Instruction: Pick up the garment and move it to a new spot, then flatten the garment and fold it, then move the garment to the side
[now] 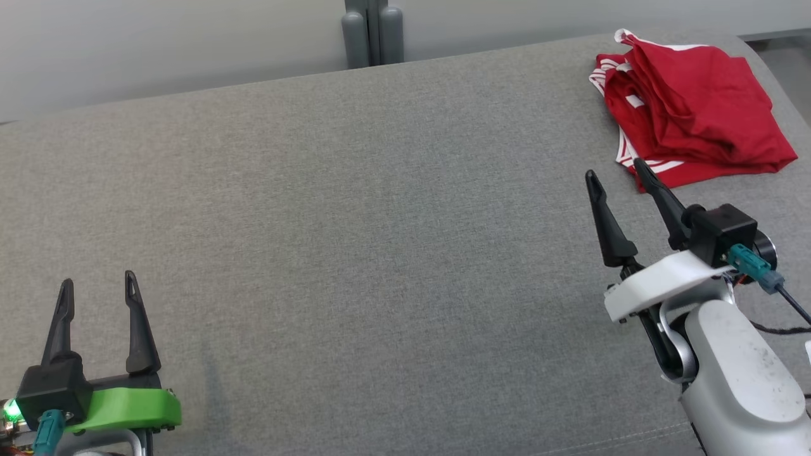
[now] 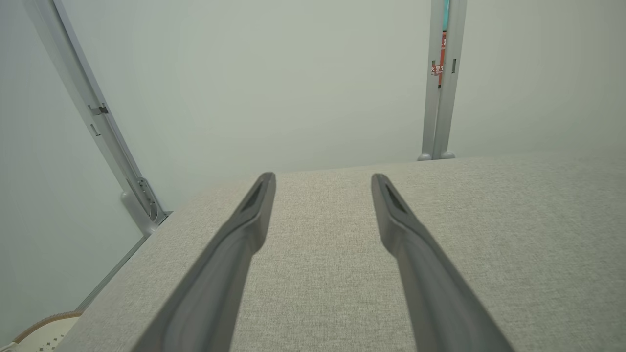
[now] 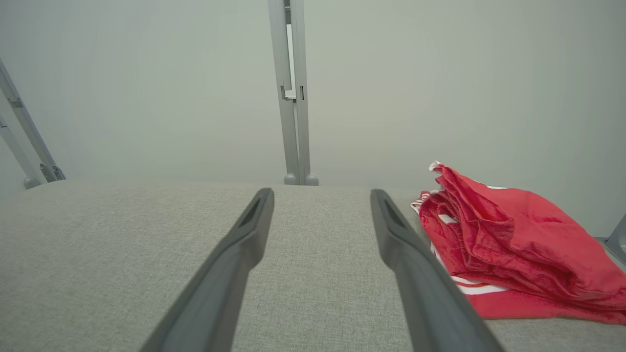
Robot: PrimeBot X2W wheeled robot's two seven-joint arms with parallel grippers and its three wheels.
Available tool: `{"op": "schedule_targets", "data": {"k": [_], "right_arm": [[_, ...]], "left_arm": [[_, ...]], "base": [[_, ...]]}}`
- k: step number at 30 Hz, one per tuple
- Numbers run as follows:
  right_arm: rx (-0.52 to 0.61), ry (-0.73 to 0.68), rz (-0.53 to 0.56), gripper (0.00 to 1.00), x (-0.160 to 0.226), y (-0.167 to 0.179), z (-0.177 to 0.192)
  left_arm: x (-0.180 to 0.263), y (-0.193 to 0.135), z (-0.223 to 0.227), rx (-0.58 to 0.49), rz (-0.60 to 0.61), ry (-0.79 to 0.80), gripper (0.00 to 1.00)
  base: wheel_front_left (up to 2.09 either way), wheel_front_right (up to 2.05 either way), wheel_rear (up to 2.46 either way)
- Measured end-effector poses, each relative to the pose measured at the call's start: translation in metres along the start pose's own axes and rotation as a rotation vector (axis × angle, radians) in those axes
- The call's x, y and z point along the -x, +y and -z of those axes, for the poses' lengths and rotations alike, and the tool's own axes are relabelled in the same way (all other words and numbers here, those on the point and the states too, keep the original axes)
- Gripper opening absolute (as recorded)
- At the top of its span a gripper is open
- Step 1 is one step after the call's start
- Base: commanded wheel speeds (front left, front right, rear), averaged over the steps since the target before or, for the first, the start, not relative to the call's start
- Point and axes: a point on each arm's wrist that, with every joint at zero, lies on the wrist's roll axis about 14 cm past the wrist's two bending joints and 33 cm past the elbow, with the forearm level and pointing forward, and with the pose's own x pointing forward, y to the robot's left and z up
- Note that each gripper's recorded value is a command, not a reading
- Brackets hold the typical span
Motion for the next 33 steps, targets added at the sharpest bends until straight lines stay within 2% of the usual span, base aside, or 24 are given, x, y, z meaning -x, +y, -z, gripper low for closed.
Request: {"op": "schedule_targets", "data": {"k": [20, 33], "right_arm": [[-0.066, -0.023, 0.05, 1.0, 0.027, 0.018, 0.002], [-0.081, -0.006, 0.063, 1.0, 0.03, 0.019, 0.009]], "left_arm": [[0.025, 0.021, -0.004, 0.017, -0.064, 0.008, 1.0], [0.023, 0.018, -0.004, 0.023, -0.047, 0.006, 1.0]], "base": [[0.0, 0.0, 0.0], [0.0, 0.0, 0.0]]}}
